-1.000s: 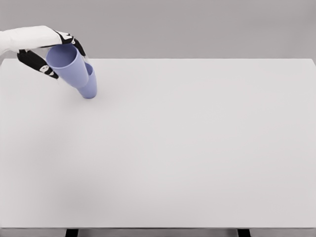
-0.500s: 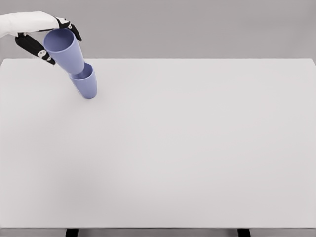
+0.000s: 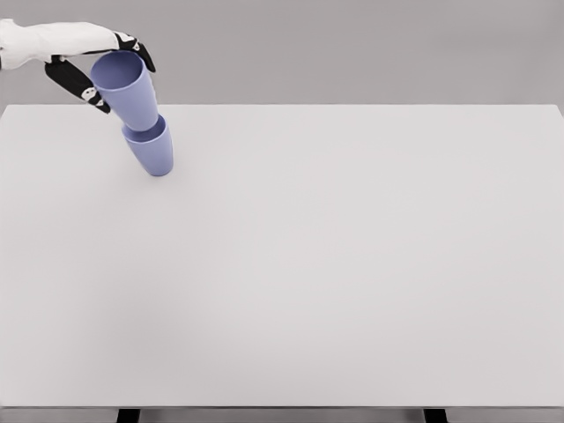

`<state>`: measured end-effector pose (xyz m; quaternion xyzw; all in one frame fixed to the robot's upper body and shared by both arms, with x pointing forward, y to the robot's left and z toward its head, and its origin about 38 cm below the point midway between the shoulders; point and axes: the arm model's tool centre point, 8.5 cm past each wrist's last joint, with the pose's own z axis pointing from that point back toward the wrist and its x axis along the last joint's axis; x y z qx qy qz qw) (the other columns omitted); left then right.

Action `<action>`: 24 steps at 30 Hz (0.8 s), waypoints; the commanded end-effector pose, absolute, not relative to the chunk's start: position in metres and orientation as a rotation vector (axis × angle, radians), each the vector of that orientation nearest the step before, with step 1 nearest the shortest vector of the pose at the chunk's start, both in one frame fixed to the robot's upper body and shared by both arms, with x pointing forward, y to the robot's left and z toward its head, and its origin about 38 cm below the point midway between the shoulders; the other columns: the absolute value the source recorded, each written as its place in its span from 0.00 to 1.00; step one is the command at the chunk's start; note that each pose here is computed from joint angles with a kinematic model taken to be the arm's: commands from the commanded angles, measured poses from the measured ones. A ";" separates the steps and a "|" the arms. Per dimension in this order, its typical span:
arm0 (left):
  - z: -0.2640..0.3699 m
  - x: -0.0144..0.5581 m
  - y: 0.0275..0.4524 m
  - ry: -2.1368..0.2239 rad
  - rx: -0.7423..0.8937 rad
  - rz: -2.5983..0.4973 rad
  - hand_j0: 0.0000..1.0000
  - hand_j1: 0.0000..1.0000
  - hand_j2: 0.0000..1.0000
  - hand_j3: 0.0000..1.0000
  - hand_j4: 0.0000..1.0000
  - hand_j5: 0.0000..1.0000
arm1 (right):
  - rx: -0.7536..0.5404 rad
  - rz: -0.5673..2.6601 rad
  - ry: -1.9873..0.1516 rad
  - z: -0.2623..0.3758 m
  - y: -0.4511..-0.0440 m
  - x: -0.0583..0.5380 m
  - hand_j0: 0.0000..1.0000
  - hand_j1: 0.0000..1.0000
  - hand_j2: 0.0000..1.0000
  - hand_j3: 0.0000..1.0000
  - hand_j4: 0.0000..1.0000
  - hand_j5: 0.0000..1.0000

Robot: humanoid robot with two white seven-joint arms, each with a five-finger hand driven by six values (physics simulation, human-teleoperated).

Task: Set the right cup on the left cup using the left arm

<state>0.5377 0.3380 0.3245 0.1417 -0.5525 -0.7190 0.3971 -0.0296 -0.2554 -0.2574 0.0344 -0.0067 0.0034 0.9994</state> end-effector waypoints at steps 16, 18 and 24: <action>0.319 0.547 0.340 -1.385 0.365 -1.785 0.56 0.56 0.56 0.56 0.56 0.56 | 0.069 0.007 -0.013 -0.257 -0.255 -0.030 1.00 1.00 1.00 1.00 1.00 1.00; 0.316 0.546 0.340 -1.381 0.361 -1.784 0.56 0.56 0.56 0.56 0.56 0.56 | 0.069 0.007 -0.013 -0.257 -0.255 -0.030 1.00 1.00 1.00 1.00 1.00 1.00; 0.314 0.546 0.339 -1.378 0.357 -1.786 0.56 0.56 0.56 0.56 0.56 0.56 | 0.069 0.007 -0.013 -0.257 -0.255 -0.030 1.00 1.00 1.00 1.00 1.00 1.00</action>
